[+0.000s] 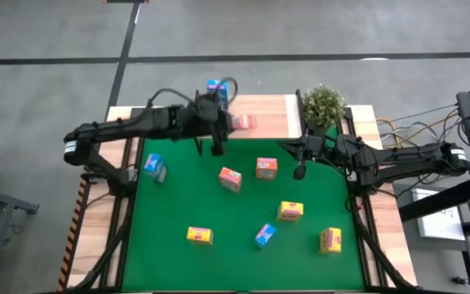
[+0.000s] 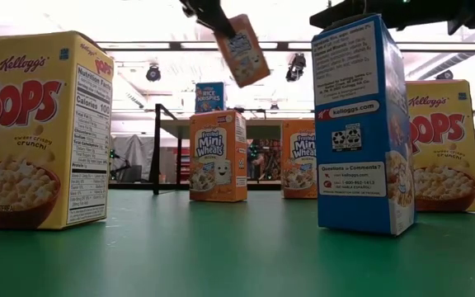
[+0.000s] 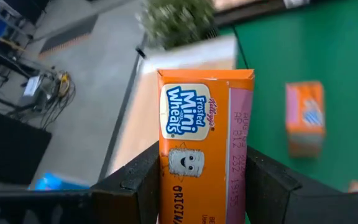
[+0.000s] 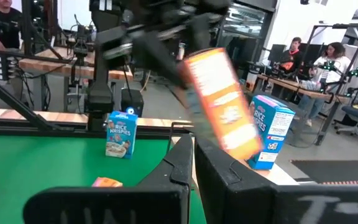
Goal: Stack cereal on shelf
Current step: Put the bottom orange cereal box on the shelf
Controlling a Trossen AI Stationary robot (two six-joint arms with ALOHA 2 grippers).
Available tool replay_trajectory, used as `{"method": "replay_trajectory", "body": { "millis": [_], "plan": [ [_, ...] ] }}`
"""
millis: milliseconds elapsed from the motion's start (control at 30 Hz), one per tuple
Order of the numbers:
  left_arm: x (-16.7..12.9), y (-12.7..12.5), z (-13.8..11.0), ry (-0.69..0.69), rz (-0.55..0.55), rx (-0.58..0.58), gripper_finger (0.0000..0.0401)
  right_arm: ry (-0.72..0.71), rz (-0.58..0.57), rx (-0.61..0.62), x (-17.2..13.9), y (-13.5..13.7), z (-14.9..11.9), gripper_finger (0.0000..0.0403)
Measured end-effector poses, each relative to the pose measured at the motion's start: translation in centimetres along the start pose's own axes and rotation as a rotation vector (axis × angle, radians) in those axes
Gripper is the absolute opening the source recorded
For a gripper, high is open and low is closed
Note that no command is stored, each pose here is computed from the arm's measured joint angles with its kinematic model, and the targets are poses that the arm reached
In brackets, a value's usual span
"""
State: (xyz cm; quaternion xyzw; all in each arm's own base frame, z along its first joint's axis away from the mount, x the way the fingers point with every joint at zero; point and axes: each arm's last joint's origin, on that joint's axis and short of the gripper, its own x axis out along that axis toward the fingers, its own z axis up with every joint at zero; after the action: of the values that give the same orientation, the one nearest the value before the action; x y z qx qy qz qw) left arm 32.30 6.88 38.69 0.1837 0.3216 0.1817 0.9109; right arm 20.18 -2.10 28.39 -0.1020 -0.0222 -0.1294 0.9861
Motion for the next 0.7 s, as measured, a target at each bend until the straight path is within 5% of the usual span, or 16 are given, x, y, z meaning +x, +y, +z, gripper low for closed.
{"method": "replay_trajectory", "body": {
  "millis": [300, 700],
  "plan": [
    [3.9, 5.2, -1.5, -0.053, 0.059, -0.186, 0.0162, -0.013, -0.004, -0.042, -0.1, -0.1, 0.3, 0.0009],
    [8.0, 4.4, -2.9, 0.040, 0.033, -0.196, 0.0162, -0.045, -0.021, -0.070, -0.6, -0.3, 0.9, 0.0009]
  ]
}}
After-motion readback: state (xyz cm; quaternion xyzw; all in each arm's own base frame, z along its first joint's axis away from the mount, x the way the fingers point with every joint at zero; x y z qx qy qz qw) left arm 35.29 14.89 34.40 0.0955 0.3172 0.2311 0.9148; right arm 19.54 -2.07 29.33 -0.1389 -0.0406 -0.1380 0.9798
